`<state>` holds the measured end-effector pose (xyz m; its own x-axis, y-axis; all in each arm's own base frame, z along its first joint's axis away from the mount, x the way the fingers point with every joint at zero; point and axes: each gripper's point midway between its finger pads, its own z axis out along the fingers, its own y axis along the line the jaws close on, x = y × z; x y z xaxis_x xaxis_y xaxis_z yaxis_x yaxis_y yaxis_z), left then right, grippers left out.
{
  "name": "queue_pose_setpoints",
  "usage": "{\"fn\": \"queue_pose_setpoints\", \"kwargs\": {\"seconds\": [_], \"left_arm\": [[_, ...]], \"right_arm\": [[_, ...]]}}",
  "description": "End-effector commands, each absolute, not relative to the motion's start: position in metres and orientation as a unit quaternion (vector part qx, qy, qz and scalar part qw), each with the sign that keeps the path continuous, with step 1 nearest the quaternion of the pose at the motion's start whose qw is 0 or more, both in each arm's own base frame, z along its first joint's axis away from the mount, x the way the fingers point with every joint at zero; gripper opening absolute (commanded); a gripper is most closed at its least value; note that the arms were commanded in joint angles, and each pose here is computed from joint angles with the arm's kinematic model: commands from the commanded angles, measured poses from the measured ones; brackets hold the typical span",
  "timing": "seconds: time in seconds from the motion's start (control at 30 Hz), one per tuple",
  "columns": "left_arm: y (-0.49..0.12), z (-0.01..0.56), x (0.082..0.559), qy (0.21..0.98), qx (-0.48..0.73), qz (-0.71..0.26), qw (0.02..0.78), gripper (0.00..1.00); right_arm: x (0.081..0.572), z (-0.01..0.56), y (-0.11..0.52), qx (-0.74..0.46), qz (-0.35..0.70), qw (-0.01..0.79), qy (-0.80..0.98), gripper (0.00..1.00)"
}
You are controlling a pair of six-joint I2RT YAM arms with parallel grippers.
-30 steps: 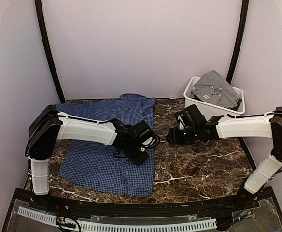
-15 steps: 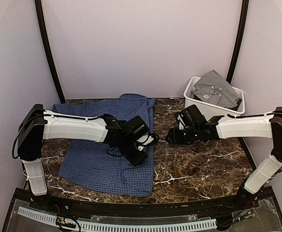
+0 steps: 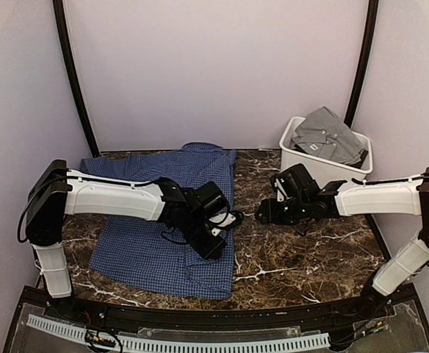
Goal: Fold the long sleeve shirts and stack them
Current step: Adjust the sleeve of the 1/3-folded shirt.
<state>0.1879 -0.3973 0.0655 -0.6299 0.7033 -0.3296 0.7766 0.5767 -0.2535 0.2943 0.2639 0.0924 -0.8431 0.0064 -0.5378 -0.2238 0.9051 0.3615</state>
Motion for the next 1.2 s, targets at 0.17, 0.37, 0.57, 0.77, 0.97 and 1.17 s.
{"fn": "queue_pose_setpoints", "kwargs": {"seconds": [0.17,0.37,0.57,0.77,0.97,1.17], "left_arm": [[-0.413,0.073,0.202,0.892,0.391,-0.191,0.119,0.02],[-0.405,0.09,0.222,0.9,0.363,-0.199,0.134,0.38],[-0.378,0.125,0.297,0.917,0.278,-0.2,0.204,0.44],[-0.338,0.162,0.413,0.92,0.175,-0.18,0.302,0.42],[-0.321,0.169,0.497,0.91,0.152,-0.164,0.35,0.41],[-0.326,0.144,0.535,0.902,0.174,-0.189,0.348,0.42]], "right_arm": [[0.293,0.101,0.271,-0.058,0.229,0.285,0.929,0.62],[0.301,0.104,0.278,-0.065,0.228,0.289,0.927,0.64],[0.327,0.116,0.3,-0.077,0.233,0.303,0.921,0.64],[0.341,0.111,0.318,-0.085,0.249,0.295,0.919,0.64],[0.348,0.101,0.323,-0.088,0.248,0.285,0.922,0.64],[0.347,0.093,0.323,-0.086,0.245,0.275,0.926,0.63]]}}
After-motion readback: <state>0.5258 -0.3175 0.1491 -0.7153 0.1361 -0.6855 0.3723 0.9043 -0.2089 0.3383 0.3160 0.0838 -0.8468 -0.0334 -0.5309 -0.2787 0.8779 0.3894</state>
